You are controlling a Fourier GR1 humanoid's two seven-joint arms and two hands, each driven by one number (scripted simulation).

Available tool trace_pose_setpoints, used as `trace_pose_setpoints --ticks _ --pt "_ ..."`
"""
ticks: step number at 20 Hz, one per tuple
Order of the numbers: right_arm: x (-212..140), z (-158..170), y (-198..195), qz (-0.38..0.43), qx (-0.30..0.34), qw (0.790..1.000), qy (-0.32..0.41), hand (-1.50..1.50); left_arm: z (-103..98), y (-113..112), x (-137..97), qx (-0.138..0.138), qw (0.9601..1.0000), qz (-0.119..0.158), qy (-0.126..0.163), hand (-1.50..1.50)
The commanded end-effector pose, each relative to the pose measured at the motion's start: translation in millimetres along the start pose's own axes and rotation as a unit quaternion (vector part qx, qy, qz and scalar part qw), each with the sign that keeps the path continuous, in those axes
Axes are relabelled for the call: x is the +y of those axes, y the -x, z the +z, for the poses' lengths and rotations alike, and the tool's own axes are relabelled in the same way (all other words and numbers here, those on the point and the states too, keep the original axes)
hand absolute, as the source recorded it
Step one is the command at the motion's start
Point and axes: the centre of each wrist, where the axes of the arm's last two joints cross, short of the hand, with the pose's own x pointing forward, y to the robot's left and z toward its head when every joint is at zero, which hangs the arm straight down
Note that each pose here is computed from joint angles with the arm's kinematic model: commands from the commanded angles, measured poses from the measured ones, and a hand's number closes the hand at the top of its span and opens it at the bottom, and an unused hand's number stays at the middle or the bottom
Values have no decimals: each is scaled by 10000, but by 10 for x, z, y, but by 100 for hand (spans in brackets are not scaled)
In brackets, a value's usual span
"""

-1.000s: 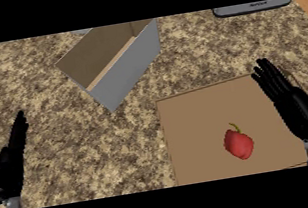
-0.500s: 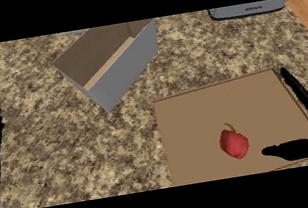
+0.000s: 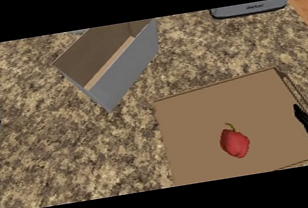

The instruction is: Pick the bell pepper from the tray and place it in the cardboard box

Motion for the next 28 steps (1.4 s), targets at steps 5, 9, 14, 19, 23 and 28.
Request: trace_pose_setpoints --ticks 5,9,14,19,23,28 --pt "-543 -117 -181 2074 401 9713 -1089 -150 -10 -106 -174 -38 9999 10 126 0" --pt "-501 -349 -453 2487 839 9500 -1694 -150 -79 -100 -137 -63 9998 -25 178 0" --pt "-423 -546 -764 3078 1405 9086 -2450 -150 -169 -146 -72 -98 9999 -74 61 0" --pt "-108 -979 -977 3010 1694 8954 -2810 -150 -72 -78 -104 -174 9998 17 130 0" --pt "-77 -989 -770 3106 1975 8832 -2906 -150 32 33 -48 13 10000 22 58 0" --pt "136 -1034 -670 3247 1948 8719 -3106 -150 -21 -182 -187 -78 10000 -22 56 0"
